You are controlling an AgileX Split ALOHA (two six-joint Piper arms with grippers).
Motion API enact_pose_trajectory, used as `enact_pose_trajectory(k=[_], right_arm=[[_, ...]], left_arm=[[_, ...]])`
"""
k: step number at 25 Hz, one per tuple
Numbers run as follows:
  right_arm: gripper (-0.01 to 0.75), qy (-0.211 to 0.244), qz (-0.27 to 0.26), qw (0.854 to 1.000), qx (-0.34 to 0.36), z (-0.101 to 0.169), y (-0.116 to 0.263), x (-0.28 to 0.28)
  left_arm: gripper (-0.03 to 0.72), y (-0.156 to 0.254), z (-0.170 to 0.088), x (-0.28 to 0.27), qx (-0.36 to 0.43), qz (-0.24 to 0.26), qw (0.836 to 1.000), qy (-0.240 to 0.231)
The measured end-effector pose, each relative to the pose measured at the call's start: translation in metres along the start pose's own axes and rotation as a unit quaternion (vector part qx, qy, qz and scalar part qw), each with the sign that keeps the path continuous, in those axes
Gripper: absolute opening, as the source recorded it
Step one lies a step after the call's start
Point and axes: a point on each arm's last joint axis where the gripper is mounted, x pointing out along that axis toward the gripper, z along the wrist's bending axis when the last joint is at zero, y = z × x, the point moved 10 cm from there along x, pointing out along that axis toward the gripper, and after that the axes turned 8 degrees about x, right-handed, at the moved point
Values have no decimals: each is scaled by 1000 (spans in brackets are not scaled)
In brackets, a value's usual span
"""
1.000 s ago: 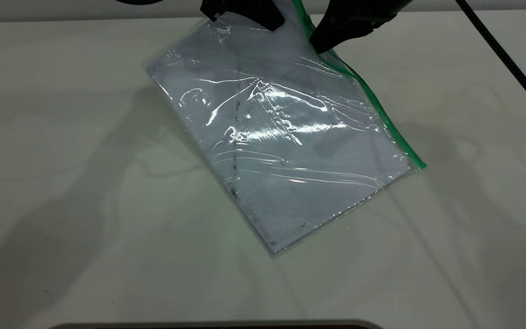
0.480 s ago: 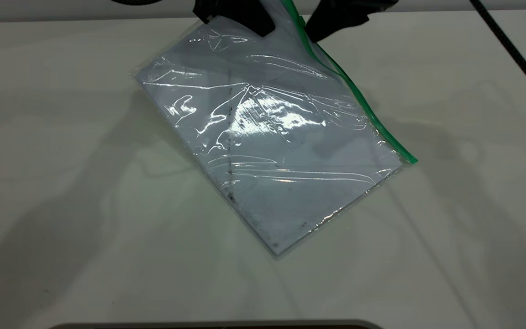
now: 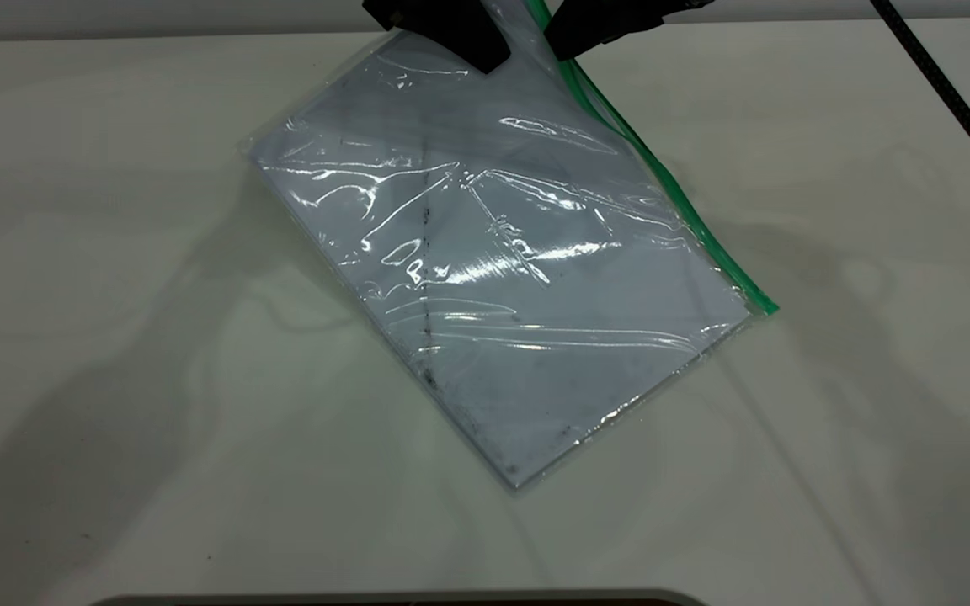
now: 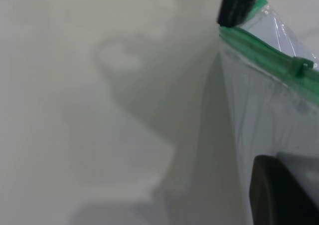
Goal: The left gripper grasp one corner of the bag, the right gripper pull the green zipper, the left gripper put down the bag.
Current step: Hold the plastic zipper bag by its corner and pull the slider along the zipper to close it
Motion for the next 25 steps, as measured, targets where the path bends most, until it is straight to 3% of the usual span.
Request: enact_pose_trajectory(k=[12, 15, 22, 25], right_arm=[[490, -21, -2, 1000, 7, 8, -1, 0], [407, -24, -1, 1000, 6, 9, 0, 0], [73, -22, 6, 1000, -8, 9, 2, 0], [30, -20, 10, 1000, -19, 8, 3, -2]], left_arm=[[53, -14, -3, 0, -16, -35, 999, 8], [53, -14, -3, 0, -18, -37, 999, 9], [53, -15, -3, 0, -18, -37, 999, 9], [53, -14, -3, -1, -19, -37, 999, 9]])
